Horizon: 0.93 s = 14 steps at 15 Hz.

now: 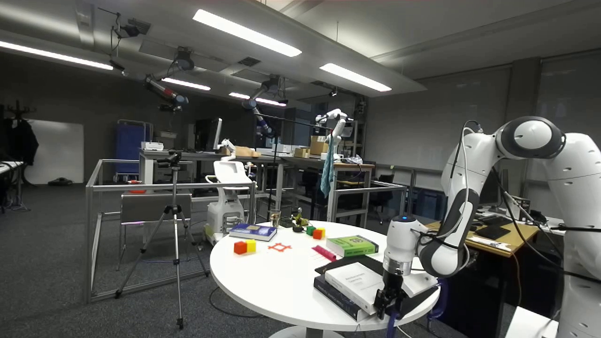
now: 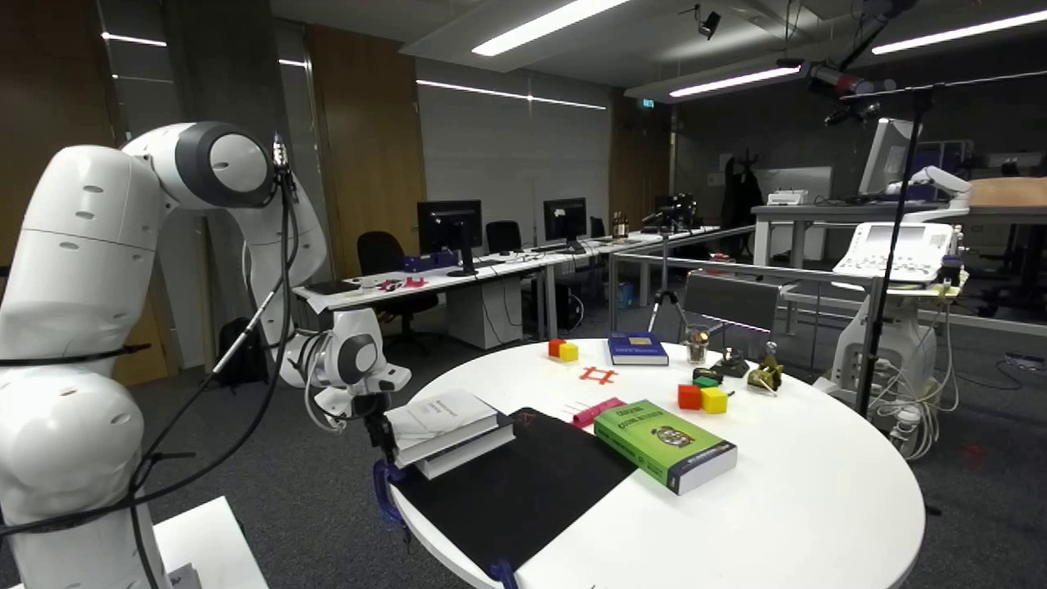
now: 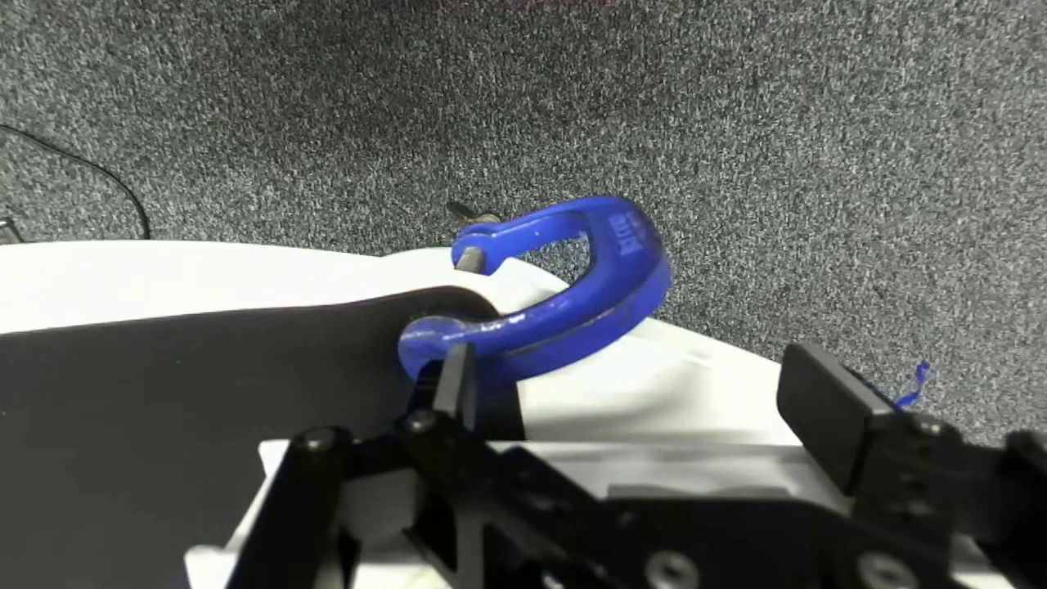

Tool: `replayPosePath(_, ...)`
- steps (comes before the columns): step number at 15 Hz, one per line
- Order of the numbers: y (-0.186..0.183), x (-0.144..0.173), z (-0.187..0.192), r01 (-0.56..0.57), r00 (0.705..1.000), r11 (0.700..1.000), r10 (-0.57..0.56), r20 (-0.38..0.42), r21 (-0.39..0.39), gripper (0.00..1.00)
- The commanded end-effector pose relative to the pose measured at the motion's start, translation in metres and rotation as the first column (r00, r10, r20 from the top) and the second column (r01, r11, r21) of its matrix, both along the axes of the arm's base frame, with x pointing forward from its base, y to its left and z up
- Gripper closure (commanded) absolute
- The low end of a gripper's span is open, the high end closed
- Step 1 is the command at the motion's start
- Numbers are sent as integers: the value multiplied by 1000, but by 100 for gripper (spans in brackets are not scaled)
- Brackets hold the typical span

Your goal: Push the white book backwards slightly

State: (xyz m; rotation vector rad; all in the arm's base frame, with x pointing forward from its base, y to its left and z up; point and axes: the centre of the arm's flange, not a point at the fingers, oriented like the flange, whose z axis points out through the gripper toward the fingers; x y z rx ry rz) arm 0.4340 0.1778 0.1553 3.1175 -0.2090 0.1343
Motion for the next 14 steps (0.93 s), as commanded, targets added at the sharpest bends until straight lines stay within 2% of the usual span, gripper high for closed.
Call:
replayPosePath(1,-11,14,13,-19,1000,1000,19,13,-13,0)
replayPosePath(14,-25,19,13,-133,991,989,131,-32,-61,0)
